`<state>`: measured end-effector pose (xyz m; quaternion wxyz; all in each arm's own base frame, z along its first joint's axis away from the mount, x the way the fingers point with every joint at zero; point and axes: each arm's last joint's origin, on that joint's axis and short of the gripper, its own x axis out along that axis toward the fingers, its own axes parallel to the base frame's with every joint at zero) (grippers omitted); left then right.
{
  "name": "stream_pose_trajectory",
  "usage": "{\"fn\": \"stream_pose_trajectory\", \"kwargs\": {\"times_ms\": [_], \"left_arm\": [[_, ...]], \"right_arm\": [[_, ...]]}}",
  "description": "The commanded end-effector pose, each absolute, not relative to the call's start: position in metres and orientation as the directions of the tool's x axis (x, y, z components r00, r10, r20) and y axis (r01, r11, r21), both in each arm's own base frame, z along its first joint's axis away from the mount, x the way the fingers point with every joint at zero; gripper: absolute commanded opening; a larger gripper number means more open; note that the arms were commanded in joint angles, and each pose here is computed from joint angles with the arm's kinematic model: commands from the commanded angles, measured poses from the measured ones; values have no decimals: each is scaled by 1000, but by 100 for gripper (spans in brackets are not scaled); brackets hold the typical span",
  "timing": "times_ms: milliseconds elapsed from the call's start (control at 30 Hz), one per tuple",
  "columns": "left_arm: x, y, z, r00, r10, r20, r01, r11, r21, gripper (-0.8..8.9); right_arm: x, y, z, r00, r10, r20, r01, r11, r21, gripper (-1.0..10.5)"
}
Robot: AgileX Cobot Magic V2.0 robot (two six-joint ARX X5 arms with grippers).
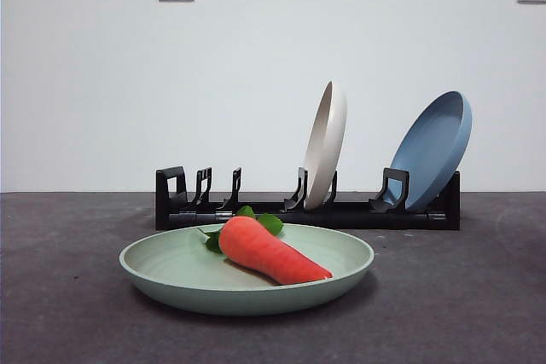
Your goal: Take the green plate from the plate rack,put the plate on the table,take the carrot from the table,put the carrot in the plate
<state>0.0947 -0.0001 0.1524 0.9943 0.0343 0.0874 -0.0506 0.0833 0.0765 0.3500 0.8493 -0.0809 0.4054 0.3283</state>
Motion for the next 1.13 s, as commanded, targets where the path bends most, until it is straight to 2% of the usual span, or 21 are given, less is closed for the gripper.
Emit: {"fn": "stream_pose_trajectory", "kwargs": {"times_ms": [33,167,300,467,667,1000,1133], "left_arm": [[95,0,149,977,-93,-193,105,993,49,-1],[95,0,149,977,-93,-193,105,993,49,-1],[95,0,149,977,-93,-193,104,993,49,-1],[95,0,149,977,-93,-193,104,993,49,-1],[95,0,149,977,-93,-193,104,993,49,-1],[95,0,149,977,-93,-193,104,993,49,-1],[95,0,149,977,-93,-193,105,993,49,-1]], "right_arm": [[91,65,358,621,516,-590,-592,802,80,1],[96,48,352,733,584,-349,-575,806,140,1],[99,32,318,846,494,-202,-482,869,108,1],[98,23,258,905,415,-95,-409,909,78,1],[96,17,199,958,272,-88,-267,961,68,1],[95,16,157,962,249,-113,-241,967,76,1],[95,16,149,955,250,-161,-238,967,89,1]]}}
